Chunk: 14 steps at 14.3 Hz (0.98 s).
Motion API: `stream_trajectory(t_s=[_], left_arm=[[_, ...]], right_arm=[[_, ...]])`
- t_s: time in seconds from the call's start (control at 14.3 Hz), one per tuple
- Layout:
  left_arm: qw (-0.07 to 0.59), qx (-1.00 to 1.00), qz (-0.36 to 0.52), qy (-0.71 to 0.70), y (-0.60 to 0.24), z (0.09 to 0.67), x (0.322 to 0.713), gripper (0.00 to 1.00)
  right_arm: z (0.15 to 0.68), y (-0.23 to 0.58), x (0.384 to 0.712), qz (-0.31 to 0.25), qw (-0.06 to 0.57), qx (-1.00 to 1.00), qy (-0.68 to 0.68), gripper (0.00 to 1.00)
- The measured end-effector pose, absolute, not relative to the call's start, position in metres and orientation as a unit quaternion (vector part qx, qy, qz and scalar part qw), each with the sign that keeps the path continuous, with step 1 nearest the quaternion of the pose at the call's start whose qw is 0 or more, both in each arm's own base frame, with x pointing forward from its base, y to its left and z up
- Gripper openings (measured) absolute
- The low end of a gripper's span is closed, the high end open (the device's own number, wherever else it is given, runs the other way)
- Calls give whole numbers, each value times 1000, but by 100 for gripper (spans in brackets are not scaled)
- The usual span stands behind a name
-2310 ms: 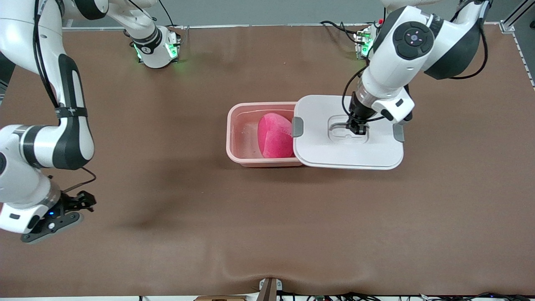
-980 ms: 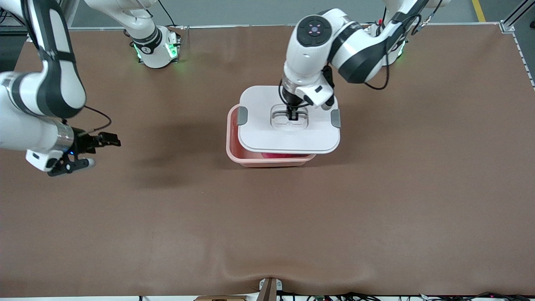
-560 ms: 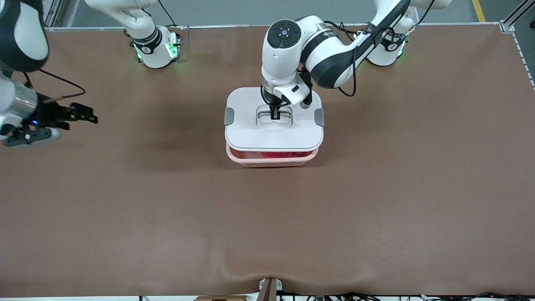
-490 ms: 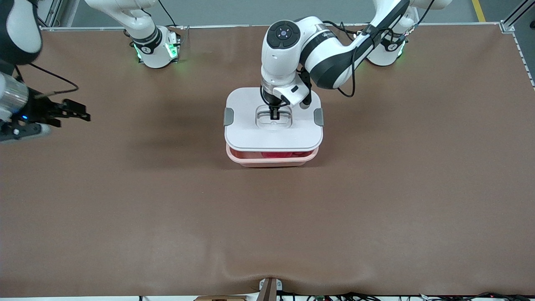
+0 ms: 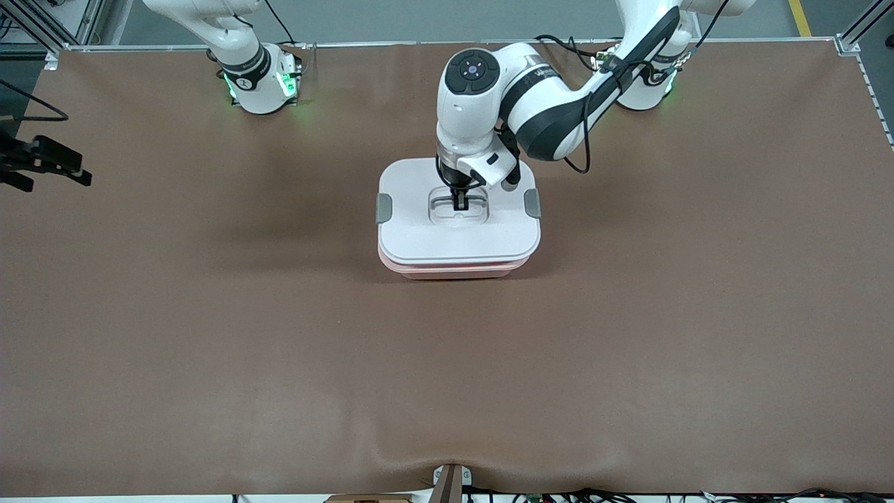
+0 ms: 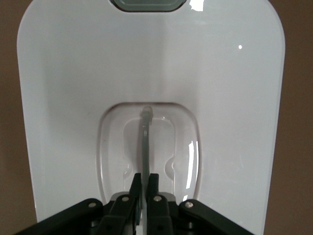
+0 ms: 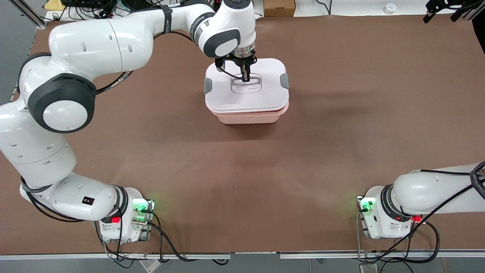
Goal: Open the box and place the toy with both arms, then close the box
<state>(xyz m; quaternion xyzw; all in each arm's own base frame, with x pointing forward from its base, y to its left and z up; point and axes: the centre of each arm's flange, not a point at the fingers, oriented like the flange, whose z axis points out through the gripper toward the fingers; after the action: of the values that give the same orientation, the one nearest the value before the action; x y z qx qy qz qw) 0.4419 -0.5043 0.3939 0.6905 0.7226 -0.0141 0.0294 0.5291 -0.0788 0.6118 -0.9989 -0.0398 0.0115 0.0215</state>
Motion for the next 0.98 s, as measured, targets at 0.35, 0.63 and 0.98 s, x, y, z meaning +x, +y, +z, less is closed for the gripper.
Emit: stream_trajectory(t_s=[0.35, 0.63, 0.98], left_arm=[[30, 691, -16, 722, -512, 386, 437, 7], [28, 692, -19, 721, -515, 380, 435, 7], [24, 693, -22, 720, -517, 373, 434, 7]], right_arm=[[619, -72, 537, 16, 20, -1000, -11, 100], [613, -64, 540, 27, 21, -999, -13, 100], [616, -59, 542, 23, 20, -999, -17, 100]])
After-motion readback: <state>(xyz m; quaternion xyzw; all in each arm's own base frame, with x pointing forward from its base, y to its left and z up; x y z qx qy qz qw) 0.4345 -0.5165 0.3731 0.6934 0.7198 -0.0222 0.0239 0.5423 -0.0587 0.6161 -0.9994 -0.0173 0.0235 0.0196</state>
